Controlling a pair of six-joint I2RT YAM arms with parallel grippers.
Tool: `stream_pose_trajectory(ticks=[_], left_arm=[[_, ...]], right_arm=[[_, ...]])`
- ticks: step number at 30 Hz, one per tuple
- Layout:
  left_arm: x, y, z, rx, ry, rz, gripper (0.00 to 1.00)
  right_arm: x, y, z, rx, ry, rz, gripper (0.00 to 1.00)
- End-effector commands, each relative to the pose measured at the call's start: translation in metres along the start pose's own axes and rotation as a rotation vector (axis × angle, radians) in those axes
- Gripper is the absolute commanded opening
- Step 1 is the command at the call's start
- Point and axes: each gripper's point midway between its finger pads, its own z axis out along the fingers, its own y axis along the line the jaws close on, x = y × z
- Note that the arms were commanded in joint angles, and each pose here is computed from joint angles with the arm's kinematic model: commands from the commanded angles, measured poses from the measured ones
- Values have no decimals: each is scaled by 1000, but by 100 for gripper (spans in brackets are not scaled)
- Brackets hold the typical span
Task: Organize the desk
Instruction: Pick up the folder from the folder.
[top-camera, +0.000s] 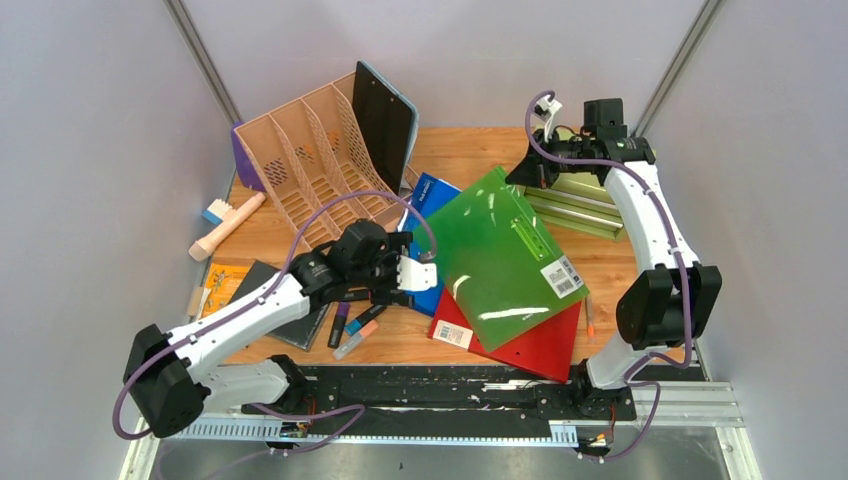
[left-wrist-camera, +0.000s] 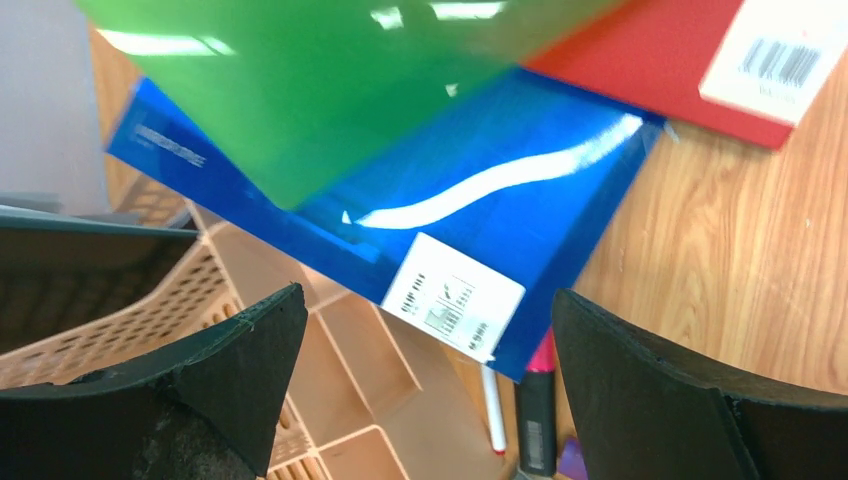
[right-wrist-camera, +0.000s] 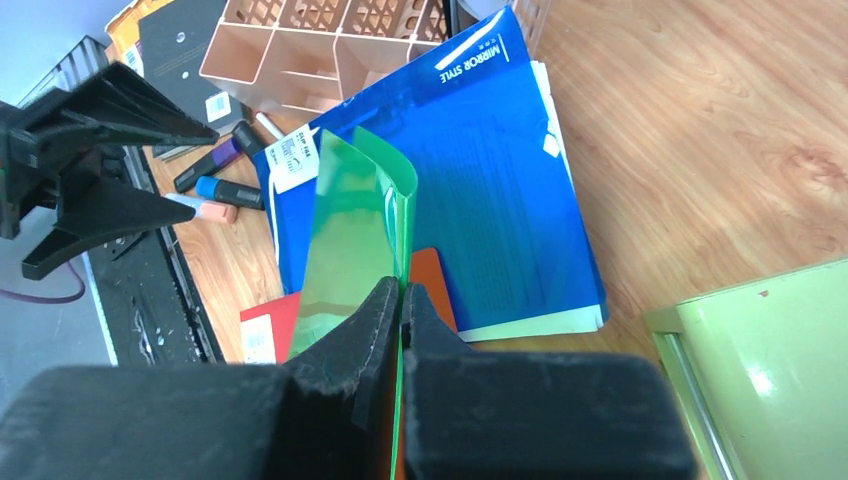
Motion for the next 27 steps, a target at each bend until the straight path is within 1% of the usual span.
stream_pose_trajectory(ticks=[1, 2, 5, 9, 10, 11, 12, 13, 14, 15, 16, 17, 18, 19, 20, 23, 24, 27], left_arm=[[-52, 44, -22, -80, -129, -69, 100], [-68, 56, -29, -101, -173, -80, 100], [-97, 79, -31, -125, -253, -156, 100], [-136, 113, -37, -130, -360, -200, 100], [-135, 116, -29, -117, -357, -228, 100], [-144, 124, -32, -116, -386, -232, 100], [-141, 129, -25, -110, -384, -263, 100], [-149, 138, -27, -114, -417, -268, 100], [-145, 146, -22, -116, -419, -302, 100], [-148, 154, -26, -110, -447, -309, 100], [-145, 153, -18, -75, -441, -332, 100], [-151, 157, -23, -46, -476, -329, 100], [-147, 152, -14, 0, -463, -350, 100], [-154, 151, -19, 39, -495, -343, 100], [-152, 145, -12, 80, -485, -352, 100], [-165, 128, -11, 226, -534, -338, 100], [-163, 120, -11, 271, -526, -345, 100], [-171, 106, -11, 383, -558, -356, 99]], right_arm=[[-19, 30, -12, -81, -69, -80, 0], [-22, 35, -14, -98, -80, -84, 0], [-31, 51, -20, -149, -109, -93, 0], [-34, 69, -26, -212, -133, -93, 0], [-34, 74, -28, -225, -138, -98, 0], [-34, 79, -30, -237, -144, -104, 0], [-34, 85, -33, -254, -151, -110, 0], [-33, 90, -35, -271, -157, -114, 0], [-33, 96, -38, -289, -164, -119, 0], [-32, 101, -40, -303, -169, -123, 0], [-32, 105, -42, -314, -173, -126, 0], [-31, 109, -43, -323, -176, -126, 0], [-30, 112, -44, -331, -179, -128, 0], [-30, 115, -46, -338, -182, -130, 0], [-29, 118, -47, -347, -185, -136, 0], [-28, 125, -51, -361, -193, -148, 0], [-29, 126, -52, -361, -195, -154, 0], [-30, 129, -54, -358, -201, -169, 0]])
